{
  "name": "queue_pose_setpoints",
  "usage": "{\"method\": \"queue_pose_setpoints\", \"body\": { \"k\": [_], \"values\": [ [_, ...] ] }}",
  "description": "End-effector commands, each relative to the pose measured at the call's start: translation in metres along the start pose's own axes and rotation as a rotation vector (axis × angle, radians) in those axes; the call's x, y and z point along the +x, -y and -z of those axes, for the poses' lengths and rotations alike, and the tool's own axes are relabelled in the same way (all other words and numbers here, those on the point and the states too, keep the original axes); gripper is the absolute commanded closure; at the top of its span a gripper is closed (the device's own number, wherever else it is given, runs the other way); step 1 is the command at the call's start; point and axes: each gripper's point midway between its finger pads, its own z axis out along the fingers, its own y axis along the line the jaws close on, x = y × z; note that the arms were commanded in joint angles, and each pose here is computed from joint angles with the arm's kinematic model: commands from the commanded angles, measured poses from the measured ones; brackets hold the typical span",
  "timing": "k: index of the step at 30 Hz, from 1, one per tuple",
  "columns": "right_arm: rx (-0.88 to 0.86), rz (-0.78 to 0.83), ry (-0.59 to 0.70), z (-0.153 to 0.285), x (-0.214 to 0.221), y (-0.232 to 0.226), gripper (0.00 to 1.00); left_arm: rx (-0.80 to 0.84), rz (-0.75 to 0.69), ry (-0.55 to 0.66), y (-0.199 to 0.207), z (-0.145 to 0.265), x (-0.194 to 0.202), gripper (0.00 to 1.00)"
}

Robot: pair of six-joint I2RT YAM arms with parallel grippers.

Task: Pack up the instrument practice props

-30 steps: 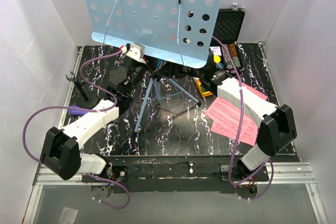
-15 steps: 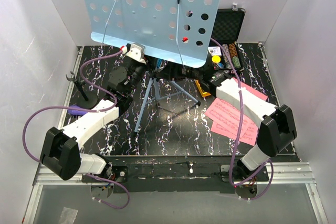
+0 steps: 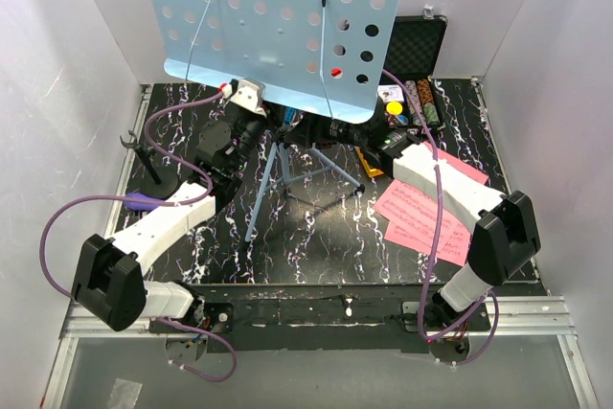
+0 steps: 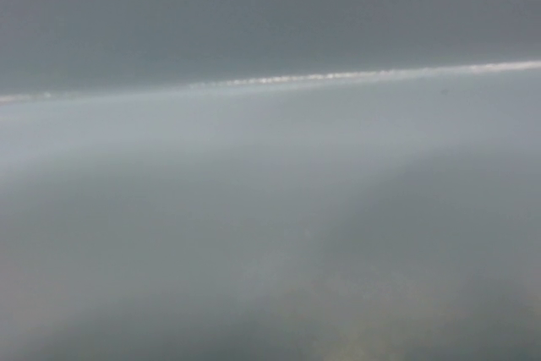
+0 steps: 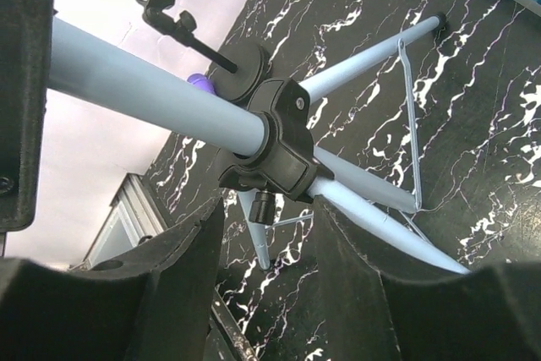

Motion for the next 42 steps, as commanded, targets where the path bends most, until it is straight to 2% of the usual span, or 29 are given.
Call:
{"method": "queue_pose_setpoints", "body": {
  "k": [1,6,14,25,28,31,37,40,42],
  "values": [
    [-0.074,-0.016,-0.055,0.008,0.012,-0.032,0.42,-0.026,-0.068,-0.108,-0.006,0.010,0.020,1.00],
    [-0.062,-0.027,-0.058,0.012,0.015,-0.035,0.39,-0.039,-0.086,-0.112,-0.010,0.010,0.019,1.00],
    [-0.046,-0.023,-0.045,0.006,0.012,-0.034,0.48,-0.033,-0.079,-0.118,-0.008,0.011,0.021,1.00],
    [0.051,0.001,0.014,-0.006,-0.008,-0.019,0.48,-0.023,-0.072,-0.109,-0.005,0.012,0.017,1.00],
    [0.052,0.003,0.016,-0.010,-0.011,-0.019,0.55,-0.022,-0.071,-0.109,-0.005,0.012,0.017,1.00],
    [0.055,0.007,0.007,-0.014,-0.009,-0.017,0.67,-0.019,-0.071,-0.109,-0.004,0.012,0.017,1.00],
    [0.083,0.065,0.010,-0.014,-0.005,-0.006,0.99,-0.021,-0.074,-0.115,-0.004,0.013,0.019,1.00],
    [0.097,0.144,0.032,-0.014,-0.003,0.003,0.99,-0.030,-0.075,-0.122,-0.005,0.013,0.021,1.00],
    [0.085,0.262,0.066,-0.018,0.003,0.012,0.99,-0.066,-0.066,-0.118,-0.011,0.013,0.018,1.00]
  ]
}}
